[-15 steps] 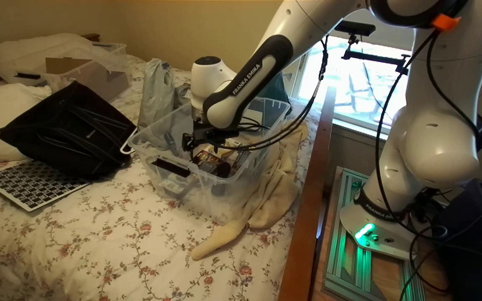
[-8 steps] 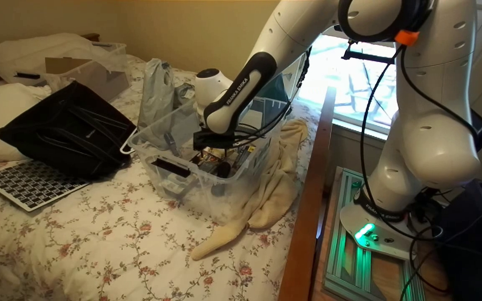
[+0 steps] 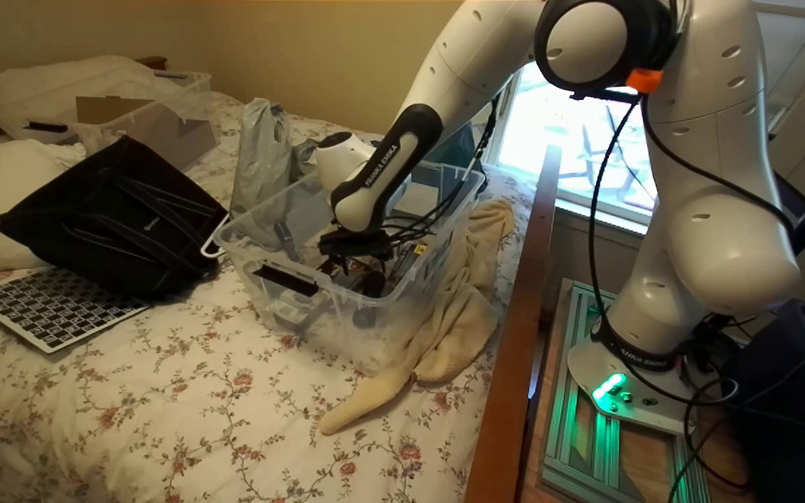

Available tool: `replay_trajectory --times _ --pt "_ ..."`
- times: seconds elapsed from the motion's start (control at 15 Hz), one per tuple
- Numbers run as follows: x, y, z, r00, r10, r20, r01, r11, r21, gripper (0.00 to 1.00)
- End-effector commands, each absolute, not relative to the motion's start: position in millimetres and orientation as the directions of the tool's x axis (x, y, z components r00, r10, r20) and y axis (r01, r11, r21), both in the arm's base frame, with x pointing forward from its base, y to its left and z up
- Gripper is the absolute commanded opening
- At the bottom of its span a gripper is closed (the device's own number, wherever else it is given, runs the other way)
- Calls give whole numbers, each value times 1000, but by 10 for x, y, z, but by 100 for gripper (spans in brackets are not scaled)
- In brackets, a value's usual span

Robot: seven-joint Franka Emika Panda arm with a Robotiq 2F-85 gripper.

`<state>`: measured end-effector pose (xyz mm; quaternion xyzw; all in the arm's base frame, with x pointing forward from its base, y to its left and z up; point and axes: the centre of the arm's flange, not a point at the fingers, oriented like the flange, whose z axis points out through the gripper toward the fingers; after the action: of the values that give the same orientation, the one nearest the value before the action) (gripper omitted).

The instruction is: Take an item out of the plastic container

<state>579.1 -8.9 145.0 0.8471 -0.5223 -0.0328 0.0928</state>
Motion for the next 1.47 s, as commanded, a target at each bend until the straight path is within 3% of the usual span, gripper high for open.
replay_trajectory --times 0.0,0.73,1.4 --pt "5933 -63 1251 399 -917 2 -901 -392 186 100" --pt "5991 -252 1210 367 -923 118 -930 -360 70 100" --pt "6023 -759 1345 398 -893 210 -918 -385 99 100"
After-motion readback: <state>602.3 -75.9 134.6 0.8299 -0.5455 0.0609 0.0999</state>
